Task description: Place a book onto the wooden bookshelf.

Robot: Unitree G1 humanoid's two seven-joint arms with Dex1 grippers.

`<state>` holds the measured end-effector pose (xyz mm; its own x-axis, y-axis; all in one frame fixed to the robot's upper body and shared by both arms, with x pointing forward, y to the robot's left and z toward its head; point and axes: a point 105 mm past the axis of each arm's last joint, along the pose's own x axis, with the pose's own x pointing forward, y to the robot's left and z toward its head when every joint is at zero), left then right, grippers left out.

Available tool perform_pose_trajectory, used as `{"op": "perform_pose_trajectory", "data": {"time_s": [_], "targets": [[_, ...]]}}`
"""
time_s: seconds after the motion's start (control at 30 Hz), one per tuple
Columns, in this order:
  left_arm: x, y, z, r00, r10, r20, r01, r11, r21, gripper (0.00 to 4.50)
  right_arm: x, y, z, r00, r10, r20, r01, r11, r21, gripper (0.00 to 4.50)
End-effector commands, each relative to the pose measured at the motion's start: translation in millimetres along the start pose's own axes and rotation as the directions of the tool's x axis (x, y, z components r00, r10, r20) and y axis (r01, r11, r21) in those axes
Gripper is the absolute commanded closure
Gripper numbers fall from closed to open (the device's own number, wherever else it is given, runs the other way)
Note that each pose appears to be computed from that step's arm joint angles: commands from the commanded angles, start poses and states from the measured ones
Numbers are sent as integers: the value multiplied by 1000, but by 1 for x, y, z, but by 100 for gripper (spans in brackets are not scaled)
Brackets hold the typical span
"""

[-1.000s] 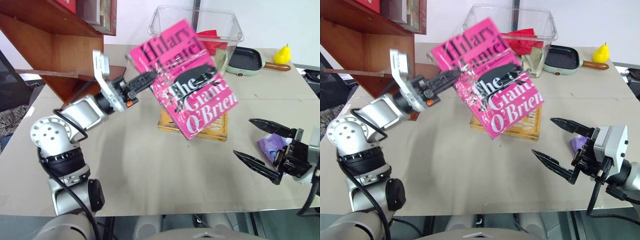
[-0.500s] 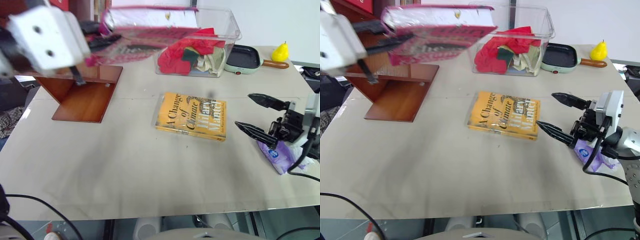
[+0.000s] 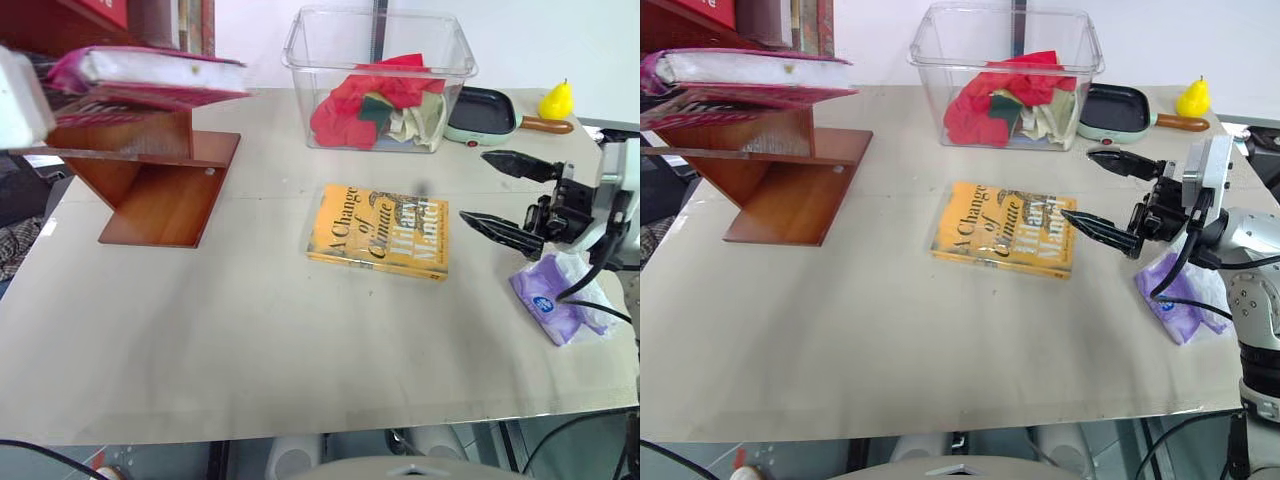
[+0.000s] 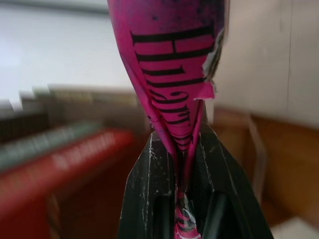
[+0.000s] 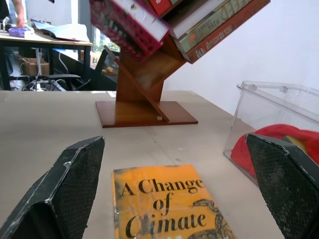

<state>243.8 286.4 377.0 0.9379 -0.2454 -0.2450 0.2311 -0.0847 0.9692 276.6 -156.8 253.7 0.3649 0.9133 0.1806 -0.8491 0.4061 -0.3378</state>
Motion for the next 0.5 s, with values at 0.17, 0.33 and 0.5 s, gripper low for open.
{"op": "perform_pose_trajectory", "data": {"time_s": [0.17, 0.33, 0.5], "targets": [[8, -4, -49, 979, -18, -204, 23, 999, 24, 448, -4, 15, 30, 999, 13, 37, -10, 997, -74, 0], [42, -16, -42, 983, -61, -173, 66, 998, 23, 448, -3, 25, 29, 1000, 7, 25, -5, 998, -62, 0], [70, -26, -43, 983, -108, -149, 114, 993, 33, 448, -4, 28, 27, 1000, -6, 24, 7, 999, -51, 0]]}}
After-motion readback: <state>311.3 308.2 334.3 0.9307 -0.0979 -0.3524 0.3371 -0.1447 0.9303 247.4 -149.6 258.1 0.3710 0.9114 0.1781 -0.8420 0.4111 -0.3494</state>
